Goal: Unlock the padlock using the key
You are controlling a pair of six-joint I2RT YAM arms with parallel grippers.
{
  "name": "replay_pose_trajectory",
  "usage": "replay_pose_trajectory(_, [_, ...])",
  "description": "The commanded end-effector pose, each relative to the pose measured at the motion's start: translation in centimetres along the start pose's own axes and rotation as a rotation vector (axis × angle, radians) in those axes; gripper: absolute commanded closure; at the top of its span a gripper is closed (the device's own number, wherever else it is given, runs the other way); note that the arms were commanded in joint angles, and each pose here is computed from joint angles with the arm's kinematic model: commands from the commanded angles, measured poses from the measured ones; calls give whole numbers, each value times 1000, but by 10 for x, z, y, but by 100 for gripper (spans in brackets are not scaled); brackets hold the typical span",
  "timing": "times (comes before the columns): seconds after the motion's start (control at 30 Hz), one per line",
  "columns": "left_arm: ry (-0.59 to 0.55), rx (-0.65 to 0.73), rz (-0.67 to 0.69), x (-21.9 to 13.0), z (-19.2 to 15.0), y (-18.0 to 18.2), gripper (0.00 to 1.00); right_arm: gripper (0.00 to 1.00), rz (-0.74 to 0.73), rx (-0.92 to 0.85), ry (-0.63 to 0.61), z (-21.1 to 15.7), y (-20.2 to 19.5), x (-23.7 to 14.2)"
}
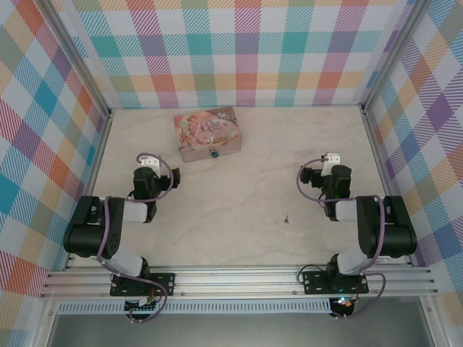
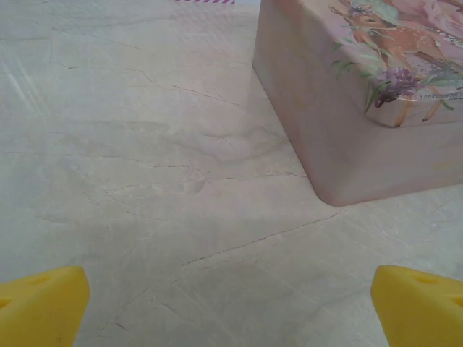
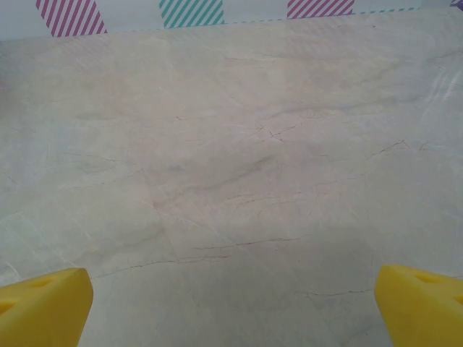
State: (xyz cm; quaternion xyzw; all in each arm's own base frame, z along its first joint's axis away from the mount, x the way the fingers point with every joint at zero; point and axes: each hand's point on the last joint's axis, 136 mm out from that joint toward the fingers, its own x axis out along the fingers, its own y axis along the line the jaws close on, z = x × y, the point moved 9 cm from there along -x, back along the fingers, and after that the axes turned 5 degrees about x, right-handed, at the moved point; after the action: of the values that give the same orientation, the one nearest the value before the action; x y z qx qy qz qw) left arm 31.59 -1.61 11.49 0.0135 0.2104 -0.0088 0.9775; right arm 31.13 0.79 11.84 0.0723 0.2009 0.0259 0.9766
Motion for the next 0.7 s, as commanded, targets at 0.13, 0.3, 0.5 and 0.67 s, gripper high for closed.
replay_pose_trajectory(0.13, [3,-13,13,1,1,2,0,0,0,9,-33,6,1,0])
replay_pose_trajectory(0.3, [2,-13,12,1,1,2,0,0,-1,8,-32,6,0,0])
replay_pose_trajectory(0.5, [2,-12,11,1,1,2,0,0,1,8,-33,6,1,0])
replay_pose_trajectory(0.67, [1,-14,11,0,4,2,0,0,-7,15,-39,9,1,-2])
